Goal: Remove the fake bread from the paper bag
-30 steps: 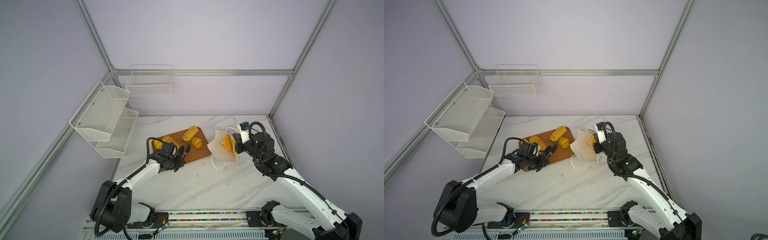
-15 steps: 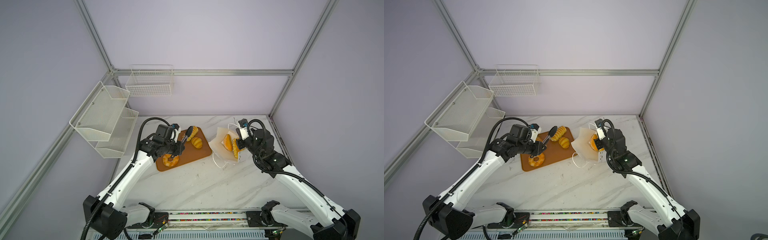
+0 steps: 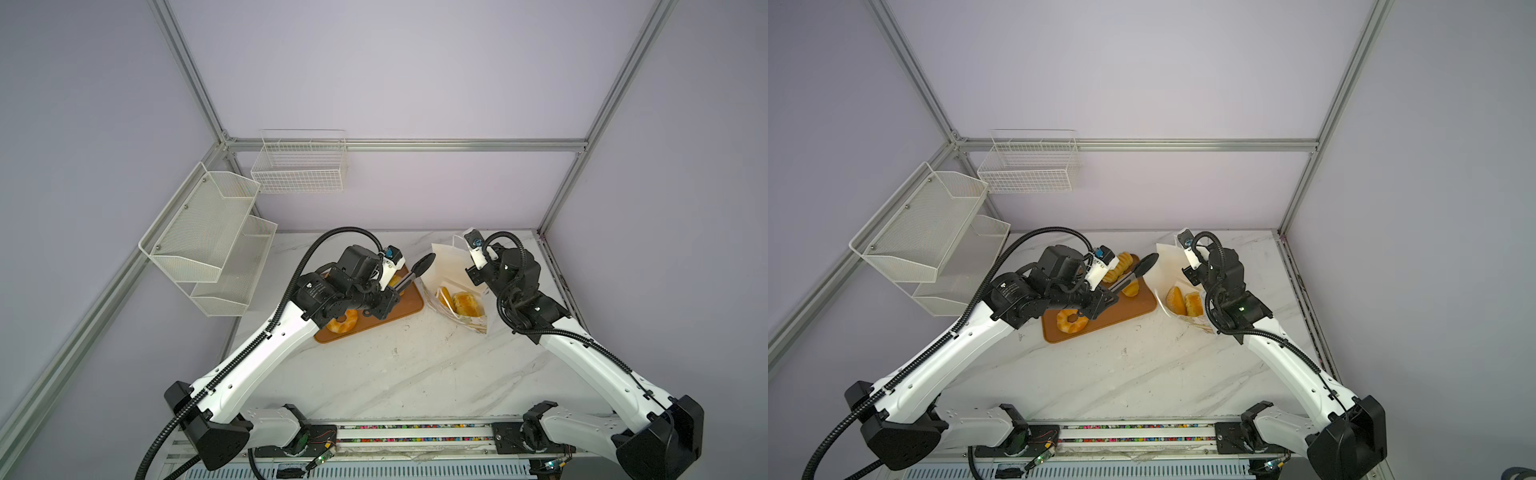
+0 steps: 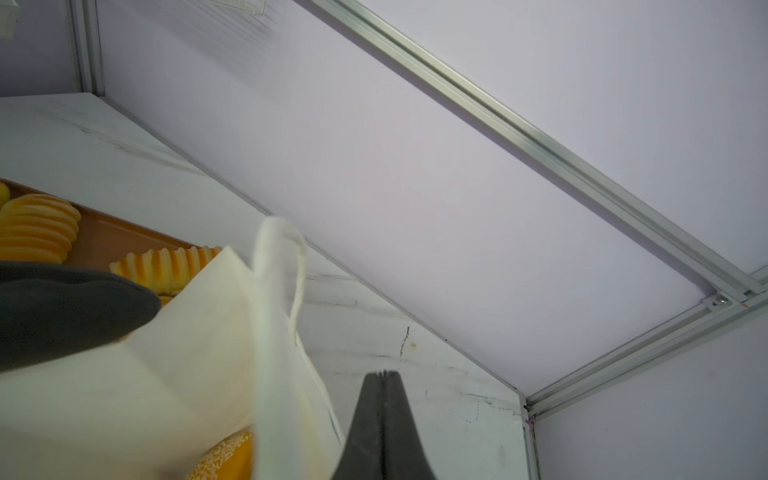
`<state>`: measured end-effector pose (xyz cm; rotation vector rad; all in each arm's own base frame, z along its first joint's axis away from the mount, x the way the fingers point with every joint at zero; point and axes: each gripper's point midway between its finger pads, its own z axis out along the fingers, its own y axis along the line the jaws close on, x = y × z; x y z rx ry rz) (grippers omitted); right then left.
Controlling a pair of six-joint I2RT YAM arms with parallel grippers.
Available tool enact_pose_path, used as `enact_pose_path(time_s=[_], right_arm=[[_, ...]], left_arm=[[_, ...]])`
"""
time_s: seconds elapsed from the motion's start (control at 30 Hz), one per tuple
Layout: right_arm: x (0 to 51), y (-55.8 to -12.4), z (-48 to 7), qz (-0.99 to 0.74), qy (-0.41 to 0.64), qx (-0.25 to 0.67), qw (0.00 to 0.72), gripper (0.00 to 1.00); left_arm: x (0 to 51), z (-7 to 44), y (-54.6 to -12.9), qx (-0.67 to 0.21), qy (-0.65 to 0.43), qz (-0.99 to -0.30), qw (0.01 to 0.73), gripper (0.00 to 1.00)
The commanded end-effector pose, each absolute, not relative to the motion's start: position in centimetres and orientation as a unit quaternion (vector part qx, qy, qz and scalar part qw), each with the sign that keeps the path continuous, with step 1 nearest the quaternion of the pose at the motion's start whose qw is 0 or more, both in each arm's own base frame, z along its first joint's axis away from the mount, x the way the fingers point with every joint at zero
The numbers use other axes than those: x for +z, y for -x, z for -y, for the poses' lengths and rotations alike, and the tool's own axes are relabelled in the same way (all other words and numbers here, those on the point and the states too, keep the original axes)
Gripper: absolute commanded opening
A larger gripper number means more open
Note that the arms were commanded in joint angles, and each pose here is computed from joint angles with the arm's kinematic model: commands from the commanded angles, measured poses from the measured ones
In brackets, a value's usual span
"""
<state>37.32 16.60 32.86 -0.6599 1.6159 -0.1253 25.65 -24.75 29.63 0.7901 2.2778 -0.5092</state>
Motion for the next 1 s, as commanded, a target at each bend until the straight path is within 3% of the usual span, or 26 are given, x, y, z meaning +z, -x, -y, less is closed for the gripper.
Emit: enact_pose_path(time_s=[0.0,0.2,0.43,0.7,0.97], right_arm=[[34.8,-37.6,-17.5,-0.679,0.292,-0.043,0.673,0.00],[37.1,-39.3,-17.7,-0.662,0.302,-0.076,0.682,0.00],[38.8,-43.5,-15.7,-0.660,0.291,-0.094,0.686,0.00],[36.8,-48.3,-14.9,-0.668,0.309,-0.121,0.666,0.00],[36.4,-46.3,-14.6,-0.672,0.298,-0.088,0.673,0.00]], left_arm=[[29.9,25.0,-25.0,-0.187,-0.321,-0.861,0.348,0.14],[28.4,25.0,-24.9,-0.173,-0.318,-0.868,0.341,0.14],[29.3,23.9,-26.2,-0.146,-0.286,-0.865,0.384,0.13],[29.4,22.4,-26.2,-0.132,-0.267,-0.863,0.407,0.13],[28.3,21.3,-25.9,-0.121,-0.248,-0.871,0.406,0.13]])
